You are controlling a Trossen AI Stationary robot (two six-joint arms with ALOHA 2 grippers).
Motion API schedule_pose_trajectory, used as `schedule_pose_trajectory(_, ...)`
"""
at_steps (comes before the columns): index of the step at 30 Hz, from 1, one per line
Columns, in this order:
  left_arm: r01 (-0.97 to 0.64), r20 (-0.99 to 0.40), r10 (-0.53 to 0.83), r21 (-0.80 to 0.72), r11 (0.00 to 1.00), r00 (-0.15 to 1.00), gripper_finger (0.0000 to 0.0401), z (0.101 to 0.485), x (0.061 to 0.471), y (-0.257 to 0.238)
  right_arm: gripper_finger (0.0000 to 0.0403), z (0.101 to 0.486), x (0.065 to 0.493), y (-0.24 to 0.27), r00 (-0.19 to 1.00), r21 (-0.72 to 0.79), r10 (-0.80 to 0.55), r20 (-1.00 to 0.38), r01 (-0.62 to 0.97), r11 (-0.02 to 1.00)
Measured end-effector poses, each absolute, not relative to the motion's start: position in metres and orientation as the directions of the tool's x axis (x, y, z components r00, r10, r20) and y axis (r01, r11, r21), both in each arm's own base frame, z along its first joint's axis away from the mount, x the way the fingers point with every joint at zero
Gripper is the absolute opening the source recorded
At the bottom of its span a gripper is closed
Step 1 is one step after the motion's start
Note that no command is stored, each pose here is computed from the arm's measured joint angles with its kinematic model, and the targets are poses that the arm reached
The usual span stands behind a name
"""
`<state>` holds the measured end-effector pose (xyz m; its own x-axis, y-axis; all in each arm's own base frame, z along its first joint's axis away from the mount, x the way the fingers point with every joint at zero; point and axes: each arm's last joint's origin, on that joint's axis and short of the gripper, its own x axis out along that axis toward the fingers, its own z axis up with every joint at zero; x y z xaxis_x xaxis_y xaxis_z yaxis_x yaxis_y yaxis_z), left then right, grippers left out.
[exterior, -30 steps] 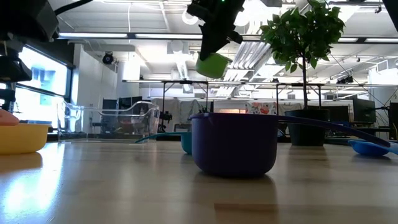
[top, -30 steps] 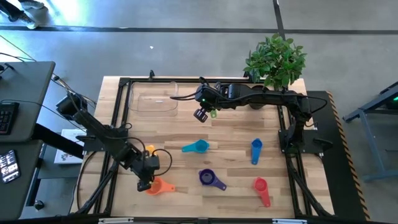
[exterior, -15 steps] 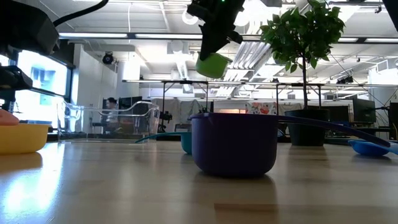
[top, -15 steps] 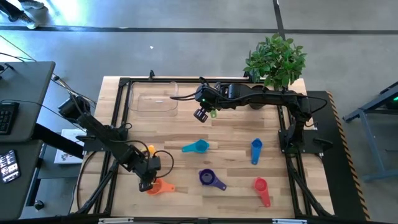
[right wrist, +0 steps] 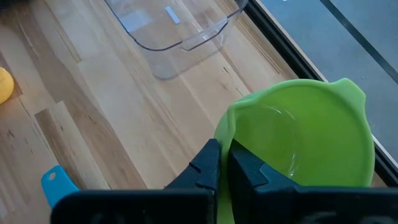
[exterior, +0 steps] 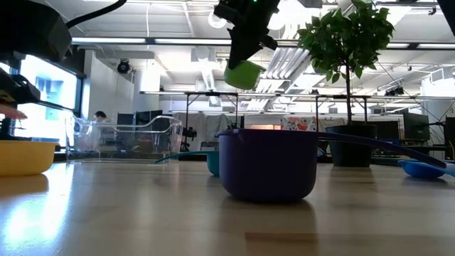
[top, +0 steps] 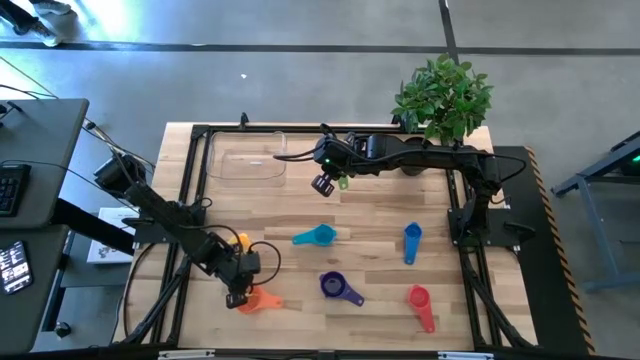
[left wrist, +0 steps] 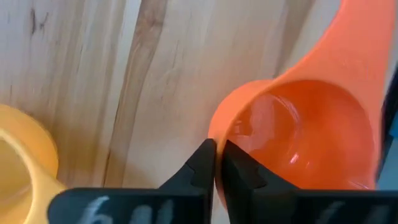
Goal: Nest measuring cups in basket
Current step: Stack the green measuring cup on top of the orange measuring cup
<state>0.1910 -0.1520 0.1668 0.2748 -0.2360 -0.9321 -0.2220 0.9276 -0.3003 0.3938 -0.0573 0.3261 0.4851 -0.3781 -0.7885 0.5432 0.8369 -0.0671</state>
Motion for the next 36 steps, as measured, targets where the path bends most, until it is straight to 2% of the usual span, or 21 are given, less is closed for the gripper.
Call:
schedule_pose_trajectory(14,-0.279,-0.927,-0.202,-0.294,0.914,0.315,0.0007,0.169,0.212,-0.125,0.0004,0.327,0.393,-0.057,0.489,-0.06,-0.37,-0.79,0.539,0.84)
schedule_pose_trajectory(23,-0.258,-0.898,-0.169,-0.29,0.921,0.406,0.0007,0.187,0.242,-0.093,0.0004,0.331,0.391,-0.056,0.497,-0.055,-0.37,-0.785,0.539,0.84)
schedule_pose_trajectory(36,-0.255,-0.903,-0.157,-0.275,0.927,0.4,0.0007,0.186,0.247,-0.079,0.0004,0.331,0.39,-0.057,0.493,-0.056,-0.369,-0.788,0.539,0.84)
